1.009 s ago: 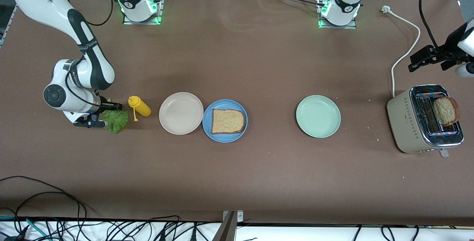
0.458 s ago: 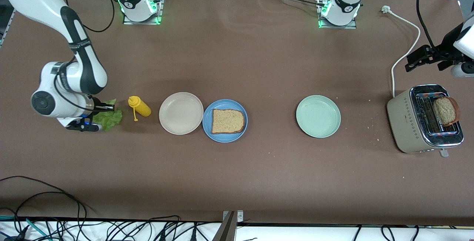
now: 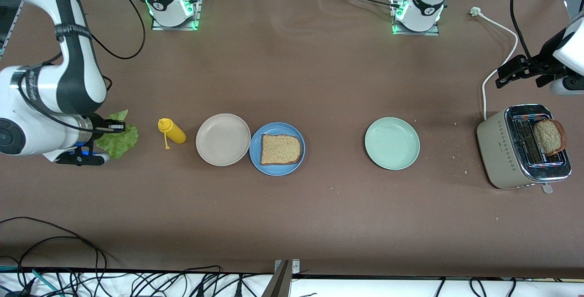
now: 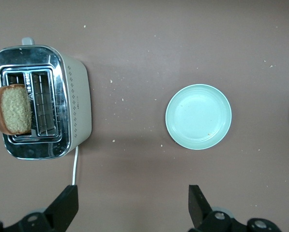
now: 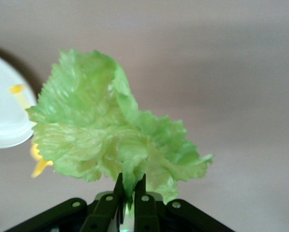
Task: Make sandwich in blue plate with both arms
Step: 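Grasp the green lettuce leaf with the right gripper and lift, then carry the lettuce with the right gripper onto the bread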
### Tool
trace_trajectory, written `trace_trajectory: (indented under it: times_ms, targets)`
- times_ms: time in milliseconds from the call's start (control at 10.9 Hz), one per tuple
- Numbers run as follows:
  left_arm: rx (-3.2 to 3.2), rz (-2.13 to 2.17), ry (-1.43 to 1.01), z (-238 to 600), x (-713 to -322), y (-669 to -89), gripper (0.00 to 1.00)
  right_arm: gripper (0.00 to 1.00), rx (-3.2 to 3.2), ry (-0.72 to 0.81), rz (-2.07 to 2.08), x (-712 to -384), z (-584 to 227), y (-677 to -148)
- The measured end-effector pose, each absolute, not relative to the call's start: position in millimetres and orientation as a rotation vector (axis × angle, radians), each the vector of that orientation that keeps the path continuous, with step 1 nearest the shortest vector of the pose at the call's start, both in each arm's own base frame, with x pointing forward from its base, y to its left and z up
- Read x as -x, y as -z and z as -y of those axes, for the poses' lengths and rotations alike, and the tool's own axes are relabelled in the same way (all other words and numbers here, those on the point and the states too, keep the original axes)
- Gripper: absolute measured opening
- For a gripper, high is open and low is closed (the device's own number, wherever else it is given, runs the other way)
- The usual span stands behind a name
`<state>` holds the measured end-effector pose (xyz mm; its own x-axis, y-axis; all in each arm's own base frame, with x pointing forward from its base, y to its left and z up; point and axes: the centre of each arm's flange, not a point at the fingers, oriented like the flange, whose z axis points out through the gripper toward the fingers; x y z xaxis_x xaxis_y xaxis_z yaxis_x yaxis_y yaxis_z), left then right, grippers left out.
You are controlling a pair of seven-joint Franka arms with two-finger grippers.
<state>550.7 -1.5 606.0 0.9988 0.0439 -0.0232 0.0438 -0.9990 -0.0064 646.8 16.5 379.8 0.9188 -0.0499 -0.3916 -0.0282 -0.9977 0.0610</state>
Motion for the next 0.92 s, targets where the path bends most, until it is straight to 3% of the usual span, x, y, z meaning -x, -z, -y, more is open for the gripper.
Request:
trace_trajectory:
  times_ms: [183, 458, 917]
  targets:
    - [3.135, 0.050, -0.033, 8.2, -550.7, -607.0, 1.00, 0.11, -3.076, 0.646, 0.096, -646.8, -58.2, -415.1]
    - [3.135, 0.058, -0.032, 5.5, -550.8, -607.3, 1.00, 0.12, -3.081, 0.658, 0.231, -635.7, -142.9, -427.2]
    - [3.135, 0.058, -0.030, 5.6, -551.0, -607.8, 1.00, 0.14, -3.166, 0.516, 0.487, -615.2, -323.7, -380.1]
